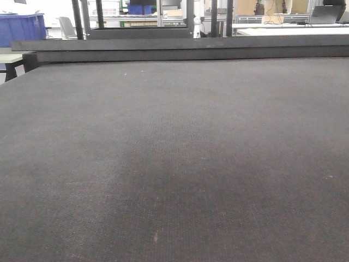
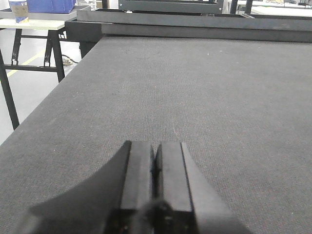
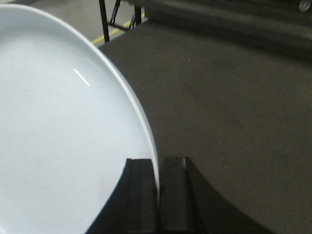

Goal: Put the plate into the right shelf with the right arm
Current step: 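Drive the base away from the table holding the plate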

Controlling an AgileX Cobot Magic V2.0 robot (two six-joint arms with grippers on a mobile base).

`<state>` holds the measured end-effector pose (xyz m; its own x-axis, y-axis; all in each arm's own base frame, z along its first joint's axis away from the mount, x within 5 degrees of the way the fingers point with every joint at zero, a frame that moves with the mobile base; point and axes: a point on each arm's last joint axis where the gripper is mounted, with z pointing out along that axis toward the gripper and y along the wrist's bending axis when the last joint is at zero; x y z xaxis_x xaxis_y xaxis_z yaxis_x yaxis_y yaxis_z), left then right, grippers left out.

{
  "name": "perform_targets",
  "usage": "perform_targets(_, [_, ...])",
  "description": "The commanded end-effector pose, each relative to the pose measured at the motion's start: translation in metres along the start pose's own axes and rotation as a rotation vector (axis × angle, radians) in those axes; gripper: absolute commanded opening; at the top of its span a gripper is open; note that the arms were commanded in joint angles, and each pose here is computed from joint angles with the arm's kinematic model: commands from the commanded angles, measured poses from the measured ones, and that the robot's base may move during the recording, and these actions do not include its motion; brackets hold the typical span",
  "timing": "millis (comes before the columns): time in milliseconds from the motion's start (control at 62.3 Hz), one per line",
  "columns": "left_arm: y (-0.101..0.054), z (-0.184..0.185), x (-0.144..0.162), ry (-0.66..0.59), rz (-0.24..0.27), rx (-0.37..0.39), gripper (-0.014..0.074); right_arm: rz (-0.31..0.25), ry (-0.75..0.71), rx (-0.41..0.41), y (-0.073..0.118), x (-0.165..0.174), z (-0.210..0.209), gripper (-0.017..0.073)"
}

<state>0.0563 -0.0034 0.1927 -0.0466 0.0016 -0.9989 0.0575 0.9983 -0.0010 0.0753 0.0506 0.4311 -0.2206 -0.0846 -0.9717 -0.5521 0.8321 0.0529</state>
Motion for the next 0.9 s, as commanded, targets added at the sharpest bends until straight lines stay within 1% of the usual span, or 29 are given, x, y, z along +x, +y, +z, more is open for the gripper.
perform_targets(0, [0.000,0.000,-0.005,-0.082,-0.009,-0.003,-0.0047,-0.012,-0.199,0.040,0.003,-0.012,-0.027,0.0057])
perform_targets(80, [0.000,0.000,-0.005,-0.082,-0.009,-0.003,-0.0047,-0.034,-0.279,0.055,0.008,-0.007,-0.048,0.0057])
perform_targets(241, [0.000,0.000,-0.005,-0.082,-0.009,-0.003,-0.0047,-0.108,-0.457,0.138,0.009,0.007,-0.079,0.0057])
perform_targets(337, [0.000,0.000,-0.005,-0.082,-0.009,-0.003,-0.0047,-0.137,-0.551,0.182,0.008,0.015,-0.088,0.0057])
perform_targets(449, [0.000,0.000,-0.005,-0.082,-0.009,-0.003,-0.0047,-0.165,-0.625,0.229,0.004,0.025,-0.085,0.0057])
perform_targets(530, [0.000,0.000,-0.005,-0.082,-0.009,-0.003,-0.0047,-0.162,-0.681,0.253,-0.001,0.030,-0.077,0.0057])
perform_targets(594, [0.000,0.000,-0.005,-0.082,-0.009,-0.003,-0.0047,-0.161,-0.752,0.277,-0.004,0.033,-0.073,0.0057])
perform_targets(690, [0.000,0.000,-0.005,-0.082,-0.009,-0.003,-0.0047,-0.179,-0.839,0.320,-0.009,0.039,-0.066,0.0057])
perform_targets(787, [0.000,0.000,-0.005,-0.082,-0.009,-0.003,-0.0047,-0.185,-0.883,0.349,-0.014,0.049,-0.058,0.0057])
perform_targets(883, [0.000,0.000,-0.005,-0.082,-0.009,-0.003,-0.0047,-0.183,-0.889,0.359,-0.016,0.056,-0.053,0.0057])
